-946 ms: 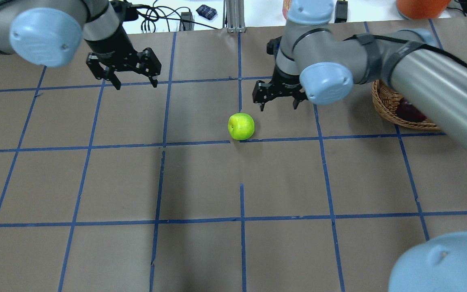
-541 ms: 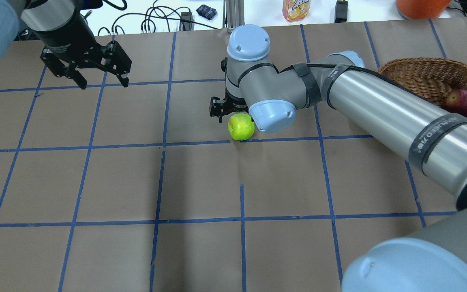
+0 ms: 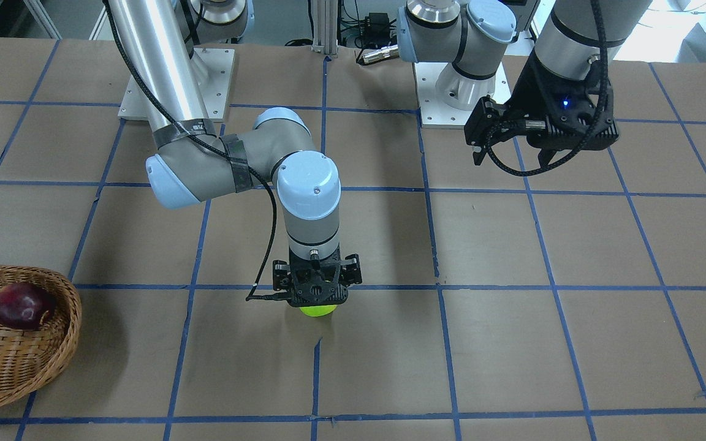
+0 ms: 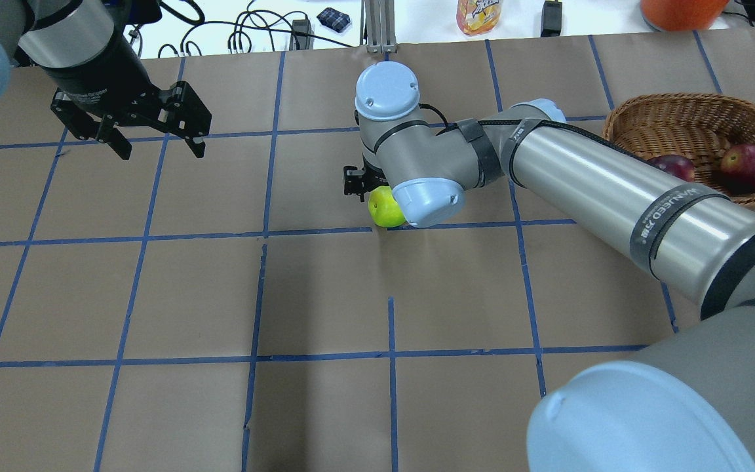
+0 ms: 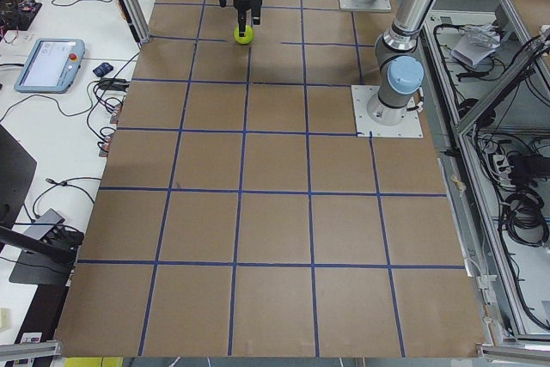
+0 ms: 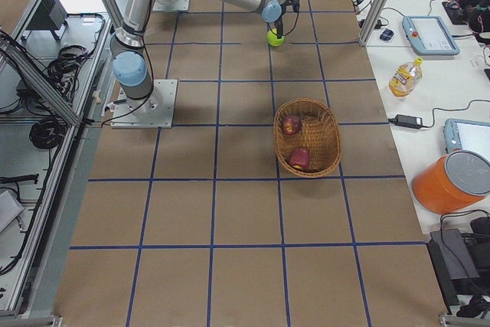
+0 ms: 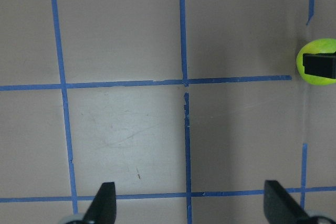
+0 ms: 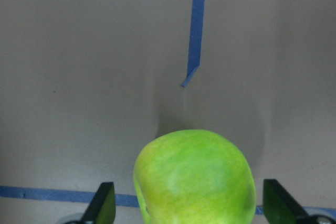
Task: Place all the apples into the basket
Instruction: 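Lower the right gripper onto the green apple and grasp it, then carry the green apple into the basket and open the right gripper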
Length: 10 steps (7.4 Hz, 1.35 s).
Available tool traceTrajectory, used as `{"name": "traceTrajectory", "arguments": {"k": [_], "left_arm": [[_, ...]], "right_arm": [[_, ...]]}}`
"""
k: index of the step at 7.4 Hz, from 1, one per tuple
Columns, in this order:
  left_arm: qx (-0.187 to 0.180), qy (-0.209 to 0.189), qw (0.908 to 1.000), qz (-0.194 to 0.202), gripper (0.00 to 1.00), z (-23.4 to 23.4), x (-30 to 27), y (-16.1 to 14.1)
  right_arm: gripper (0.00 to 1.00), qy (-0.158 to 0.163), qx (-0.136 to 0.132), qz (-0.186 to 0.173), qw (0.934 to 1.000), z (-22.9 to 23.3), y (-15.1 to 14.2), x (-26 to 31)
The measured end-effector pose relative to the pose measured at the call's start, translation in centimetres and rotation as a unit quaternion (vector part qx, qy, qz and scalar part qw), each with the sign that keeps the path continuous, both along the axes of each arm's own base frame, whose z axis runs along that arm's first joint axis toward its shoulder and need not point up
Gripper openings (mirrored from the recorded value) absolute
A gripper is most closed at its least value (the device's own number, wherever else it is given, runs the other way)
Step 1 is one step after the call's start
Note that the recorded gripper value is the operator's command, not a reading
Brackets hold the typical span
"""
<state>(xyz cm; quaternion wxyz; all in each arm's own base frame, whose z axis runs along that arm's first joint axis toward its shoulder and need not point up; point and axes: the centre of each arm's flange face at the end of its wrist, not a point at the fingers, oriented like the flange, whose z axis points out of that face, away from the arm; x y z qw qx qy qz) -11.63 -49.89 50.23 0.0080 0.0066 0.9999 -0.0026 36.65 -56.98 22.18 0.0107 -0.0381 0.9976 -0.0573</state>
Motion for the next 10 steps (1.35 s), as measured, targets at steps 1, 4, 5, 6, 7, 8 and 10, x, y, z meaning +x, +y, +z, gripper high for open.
{"name": "traceTrajectory", "arguments": {"k": [1, 4, 5, 6, 7, 8, 10], "left_arm": [[0.003, -0.001, 1.0000, 0.006, 1.00, -0.1, 0.0, 0.0], [0.010, 0.008, 0.9996, 0.027, 1.00, 0.3, 0.7, -1.1], [0.010, 0.011, 0.9995, 0.027, 1.00, 0.5, 1.5, -1.3], [0.012, 0.013, 0.9997, 0.019, 1.00, 0.5, 2.5, -1.4], [0.014, 0.013, 0.9998, 0.005, 1.00, 0.5, 3.0, -1.4], [0.017, 0.014, 0.9998, -0.002, 1.00, 0.3, 3.1, -1.4], [0.022, 0.015, 0.9996, -0.006, 1.00, 0.0, 2.7, -1.4]], "right_arm": [[0.89, 0.004, 0.010, 0.001, 0.9999, -1.2, 0.0, 0.0], [0.57, 0.011, 0.027, 0.001, 0.9996, -2.9, -0.1, 0.1], [0.55, 0.009, 0.022, -0.001, 0.9997, -2.2, -0.4, -0.2], [0.43, 0.007, 0.017, -0.007, 0.9998, -0.7, -0.8, -1.1], [0.48, 0.006, 0.017, -0.020, 0.9996, 1.4, -1.4, -3.1], [0.48, 0.003, 0.022, -0.039, 0.9990, 3.6, -2.3, -6.4], [0.48, 0.001, 0.037, -0.086, 0.9956, 7.7, -4.6, -17.7]]}}
